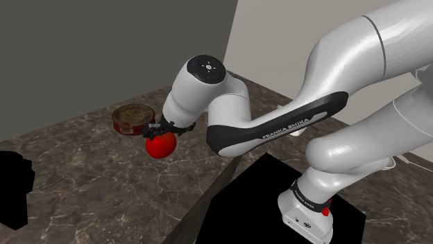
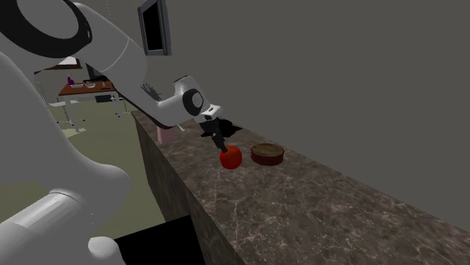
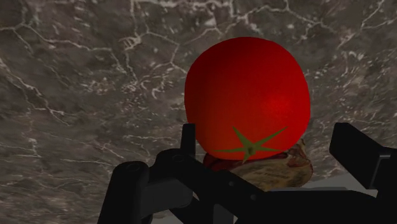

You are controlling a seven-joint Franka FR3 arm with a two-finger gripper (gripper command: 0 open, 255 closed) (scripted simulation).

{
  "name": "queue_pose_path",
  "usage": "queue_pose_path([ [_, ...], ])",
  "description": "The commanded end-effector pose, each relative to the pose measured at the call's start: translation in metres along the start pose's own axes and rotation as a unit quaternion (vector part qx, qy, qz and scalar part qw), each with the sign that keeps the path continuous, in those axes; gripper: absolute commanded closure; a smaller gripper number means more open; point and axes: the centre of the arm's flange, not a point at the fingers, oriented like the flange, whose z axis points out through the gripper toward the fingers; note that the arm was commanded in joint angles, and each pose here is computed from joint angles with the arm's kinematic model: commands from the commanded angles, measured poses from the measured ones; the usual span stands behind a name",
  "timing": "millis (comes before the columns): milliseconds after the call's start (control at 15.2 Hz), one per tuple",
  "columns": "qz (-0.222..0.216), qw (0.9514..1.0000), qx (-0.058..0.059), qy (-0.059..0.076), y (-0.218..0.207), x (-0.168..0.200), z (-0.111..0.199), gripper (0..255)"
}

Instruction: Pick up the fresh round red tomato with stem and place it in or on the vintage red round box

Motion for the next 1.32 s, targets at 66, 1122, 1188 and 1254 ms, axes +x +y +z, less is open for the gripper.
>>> queue_pose_path([
  [66, 0.000, 1.0000, 0.000, 0.000, 0.000, 0.000, 0.000, 0],
  [1122, 0.000, 1.0000, 0.000, 0.000, -0.002, 0.015, -0.028, 255],
  [1188, 0.000, 1.0000, 0.000, 0.000, -0.002, 0.017, -0.033, 255],
  [1254, 0.000, 1.0000, 0.000, 0.000, -0.003, 0.019, -0.037, 255],
])
